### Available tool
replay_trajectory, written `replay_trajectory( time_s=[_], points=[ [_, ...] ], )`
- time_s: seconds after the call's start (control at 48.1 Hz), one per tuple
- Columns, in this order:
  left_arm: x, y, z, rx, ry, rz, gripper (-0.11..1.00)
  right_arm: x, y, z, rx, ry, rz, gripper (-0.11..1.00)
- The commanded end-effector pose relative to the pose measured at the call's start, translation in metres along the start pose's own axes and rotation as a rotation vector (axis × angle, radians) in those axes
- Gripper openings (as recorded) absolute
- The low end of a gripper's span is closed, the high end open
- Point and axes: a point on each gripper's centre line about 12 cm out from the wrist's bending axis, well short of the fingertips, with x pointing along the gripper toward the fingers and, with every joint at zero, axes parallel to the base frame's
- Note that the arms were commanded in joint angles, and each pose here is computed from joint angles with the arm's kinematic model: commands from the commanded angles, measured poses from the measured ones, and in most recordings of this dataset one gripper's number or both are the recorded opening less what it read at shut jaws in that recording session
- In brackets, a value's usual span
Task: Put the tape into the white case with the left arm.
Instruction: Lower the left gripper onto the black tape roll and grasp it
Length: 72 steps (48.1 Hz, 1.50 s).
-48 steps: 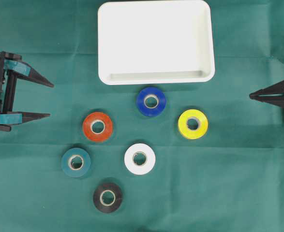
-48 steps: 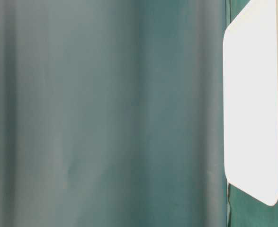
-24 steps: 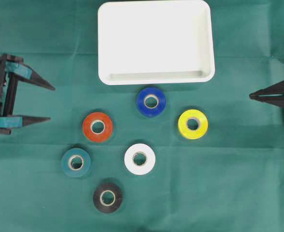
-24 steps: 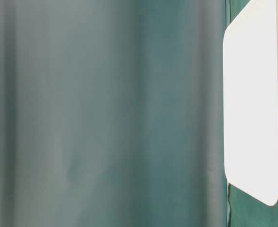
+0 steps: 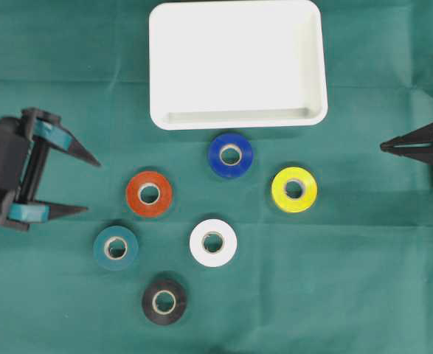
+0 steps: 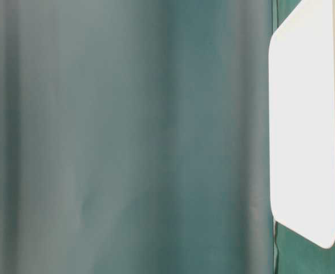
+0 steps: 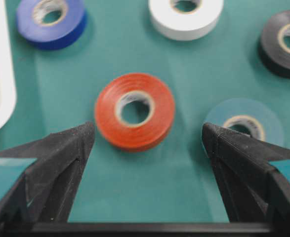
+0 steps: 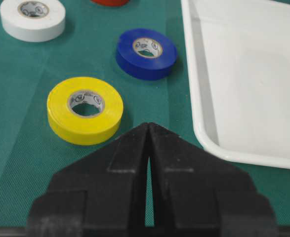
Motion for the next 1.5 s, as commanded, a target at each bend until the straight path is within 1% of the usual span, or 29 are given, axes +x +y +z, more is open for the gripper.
replay_trajectory(
  time_s=[0.0, 0.187, 0.478, 0.77, 0.999, 1.061, 1.123, 1.227, 1.29, 1.373, 1.477],
  points=[
    [0.006, -0.007, 0.015, 0.018, -0.032, -0.025, 0.98, 0.001, 0.000, 0.004, -0.002, -0.006, 0.000, -0.09],
    [0.029, -0.025, 0.025, 0.052, -0.022, -0.084, 0.98, 0.001, 0.000, 0.004, -0.002, -0.006, 0.000, -0.09],
    [0.065, -0.049, 0.038, 0.091, 0.031, -0.144, 0.98, 0.001, 0.000, 0.002, -0.002, -0.002, 0.000, -0.09],
    [0.105, -0.073, 0.050, 0.120, 0.069, -0.188, 0.98, 0.001, 0.000, 0.001, -0.002, -0.002, 0.000, -0.09],
    [0.125, -0.081, 0.054, 0.124, 0.085, -0.196, 0.96, 0.001, 0.000, 0.001, -0.001, -0.001, -0.001, -0.09],
    [0.128, -0.080, 0.054, 0.110, 0.091, -0.194, 0.96, 0.001, 0.000, 0.001, -0.002, -0.002, 0.000, -0.09],
    [0.130, -0.079, 0.052, 0.083, 0.100, -0.189, 0.96, 0.001, 0.000, 0.001, -0.002, -0.002, 0.000, -0.09],
    [0.133, -0.077, 0.051, 0.021, 0.110, -0.180, 0.96, 0.001, 0.000, -0.001, -0.002, 0.002, 0.001, -0.09],
    [0.135, -0.077, 0.051, -0.032, 0.120, -0.176, 0.96, 0.001, 0.000, -0.001, -0.001, 0.002, 0.001, -0.09],
    [0.140, -0.078, 0.049, -0.065, 0.132, -0.174, 0.96, 0.001, 0.000, -0.001, -0.001, 0.002, 0.001, -0.09],
    [0.148, -0.079, 0.043, -0.084, 0.161, -0.171, 0.96, 0.001, 0.000, -0.001, -0.002, 0.000, 0.001, -0.09]
  ],
)
